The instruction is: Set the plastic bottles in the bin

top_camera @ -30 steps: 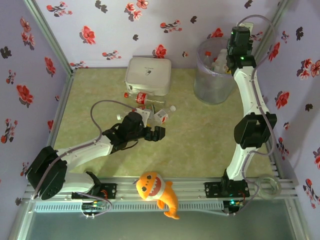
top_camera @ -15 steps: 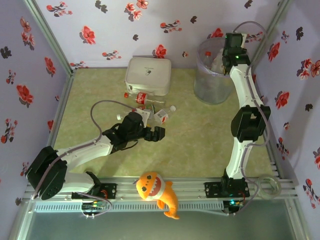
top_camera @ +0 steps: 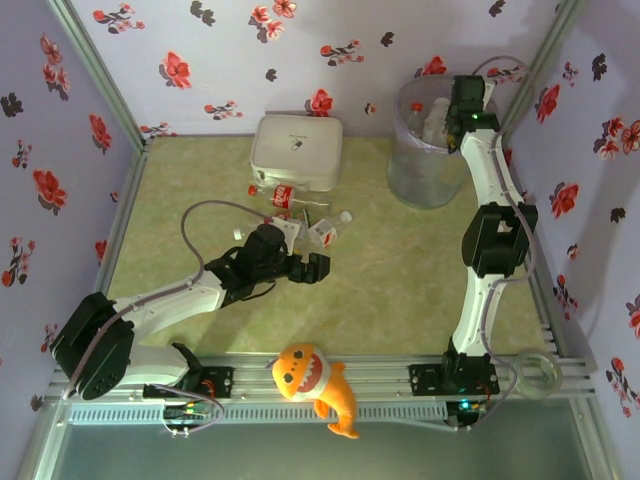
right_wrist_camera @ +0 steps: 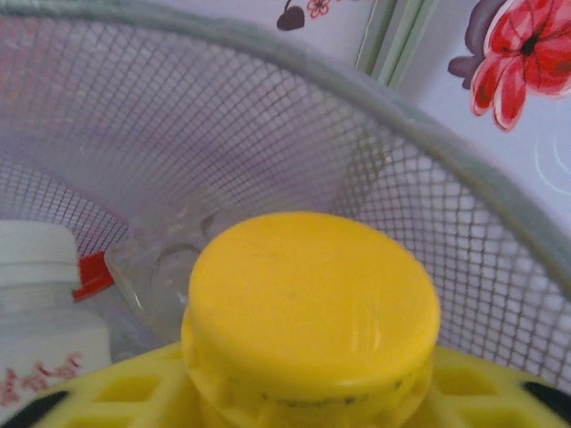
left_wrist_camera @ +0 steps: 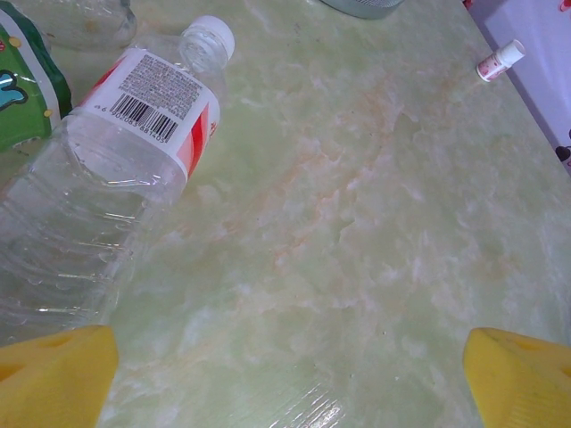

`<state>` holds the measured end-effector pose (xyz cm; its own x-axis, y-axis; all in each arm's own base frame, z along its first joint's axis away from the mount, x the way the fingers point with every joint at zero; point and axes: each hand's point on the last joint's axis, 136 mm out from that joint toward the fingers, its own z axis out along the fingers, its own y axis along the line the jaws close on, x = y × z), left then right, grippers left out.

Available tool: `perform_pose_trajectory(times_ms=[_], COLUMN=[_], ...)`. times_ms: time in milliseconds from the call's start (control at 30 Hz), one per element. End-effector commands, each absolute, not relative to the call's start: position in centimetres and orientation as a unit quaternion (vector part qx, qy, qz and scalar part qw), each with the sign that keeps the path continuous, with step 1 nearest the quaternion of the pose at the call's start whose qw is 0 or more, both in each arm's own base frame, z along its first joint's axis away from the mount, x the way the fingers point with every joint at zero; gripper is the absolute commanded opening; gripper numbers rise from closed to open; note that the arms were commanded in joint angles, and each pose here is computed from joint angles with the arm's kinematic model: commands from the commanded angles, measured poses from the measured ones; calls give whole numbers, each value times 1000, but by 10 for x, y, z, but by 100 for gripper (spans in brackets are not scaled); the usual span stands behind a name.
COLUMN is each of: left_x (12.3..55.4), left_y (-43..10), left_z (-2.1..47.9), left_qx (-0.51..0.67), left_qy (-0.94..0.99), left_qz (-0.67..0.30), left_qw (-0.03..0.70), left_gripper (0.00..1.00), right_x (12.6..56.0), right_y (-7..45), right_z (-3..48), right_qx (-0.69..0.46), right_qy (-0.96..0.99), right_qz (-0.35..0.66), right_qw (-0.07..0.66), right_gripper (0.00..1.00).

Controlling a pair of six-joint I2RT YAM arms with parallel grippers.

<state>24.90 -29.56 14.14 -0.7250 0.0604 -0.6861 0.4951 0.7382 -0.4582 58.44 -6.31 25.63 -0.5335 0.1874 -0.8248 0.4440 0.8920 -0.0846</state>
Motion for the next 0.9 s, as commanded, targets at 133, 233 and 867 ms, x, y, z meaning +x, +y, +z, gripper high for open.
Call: perform_pose_trajectory(times_ms=[133, 233, 867], left_x=[250, 250, 261], left_y=[-288, -288, -278], left_z=[142, 141, 143], left_qx=[147, 147, 170], left_qy=[873, 874, 890], left_qz=[-319, -318, -265], left_qw=[338, 337, 331], left_gripper=[100, 100, 100], right_x=[580, 579, 523], right_y=[-66, -65, -22], right_z=[260, 279, 387], right_qx=[180, 177, 127], right_qy=[873, 868, 836], right_qz=[-138, -134, -49], right_qw=[432, 445, 531], right_gripper=[72, 76, 86])
